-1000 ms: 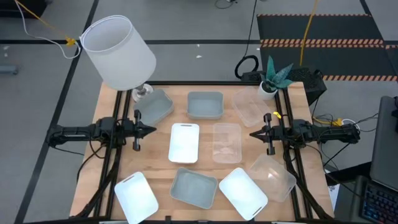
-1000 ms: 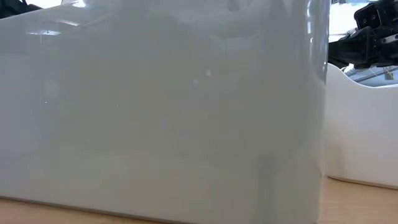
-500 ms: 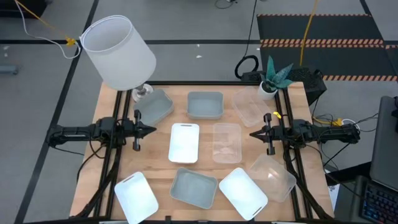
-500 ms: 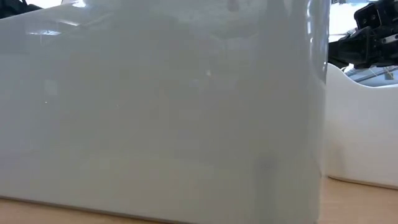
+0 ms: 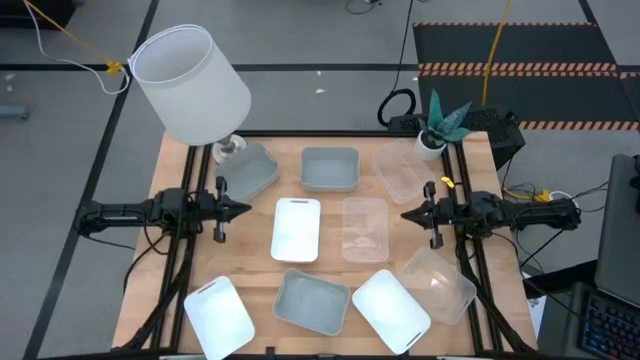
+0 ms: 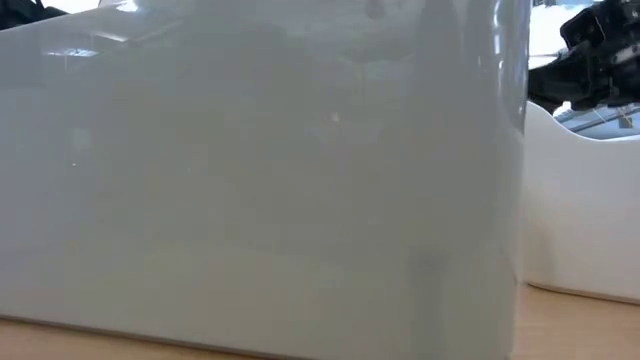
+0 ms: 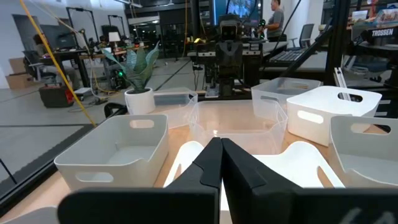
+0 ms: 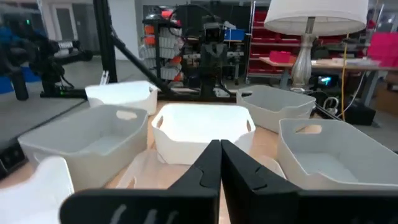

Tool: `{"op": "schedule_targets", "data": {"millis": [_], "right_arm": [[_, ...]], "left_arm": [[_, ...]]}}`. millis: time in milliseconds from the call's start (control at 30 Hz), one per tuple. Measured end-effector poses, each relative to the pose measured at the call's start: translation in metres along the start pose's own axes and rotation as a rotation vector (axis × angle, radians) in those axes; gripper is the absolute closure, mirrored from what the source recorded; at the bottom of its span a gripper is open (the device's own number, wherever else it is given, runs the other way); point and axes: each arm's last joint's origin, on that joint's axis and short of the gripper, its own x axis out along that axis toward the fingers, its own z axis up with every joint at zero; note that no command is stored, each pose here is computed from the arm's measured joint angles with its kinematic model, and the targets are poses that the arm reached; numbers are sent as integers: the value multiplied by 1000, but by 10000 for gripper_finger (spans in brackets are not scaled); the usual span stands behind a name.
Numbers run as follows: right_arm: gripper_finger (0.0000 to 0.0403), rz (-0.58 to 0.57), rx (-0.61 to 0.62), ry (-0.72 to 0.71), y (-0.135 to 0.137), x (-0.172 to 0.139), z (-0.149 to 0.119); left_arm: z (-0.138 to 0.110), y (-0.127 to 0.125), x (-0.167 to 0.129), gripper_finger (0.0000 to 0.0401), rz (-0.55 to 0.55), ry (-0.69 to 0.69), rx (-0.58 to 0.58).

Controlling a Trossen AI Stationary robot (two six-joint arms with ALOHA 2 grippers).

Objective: Stack baskets by color
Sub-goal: Stack the top transparent bin on top of the middle transparent bin

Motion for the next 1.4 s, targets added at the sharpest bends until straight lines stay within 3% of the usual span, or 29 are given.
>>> {"op": "schedule_targets", "data": {"millis": [300, 967, 1400], "right_arm": [[403, 8, 46, -24, 1, 2, 60], [403, -2, 86, 160, 4, 20, 219], [403, -13, 92, 324, 5, 35, 273]], "left_arm": [[0, 0, 0, 393, 0, 1, 0], [0, 0, 0, 393, 0, 1, 0], [0, 0, 0, 393, 0, 0, 0]]}}
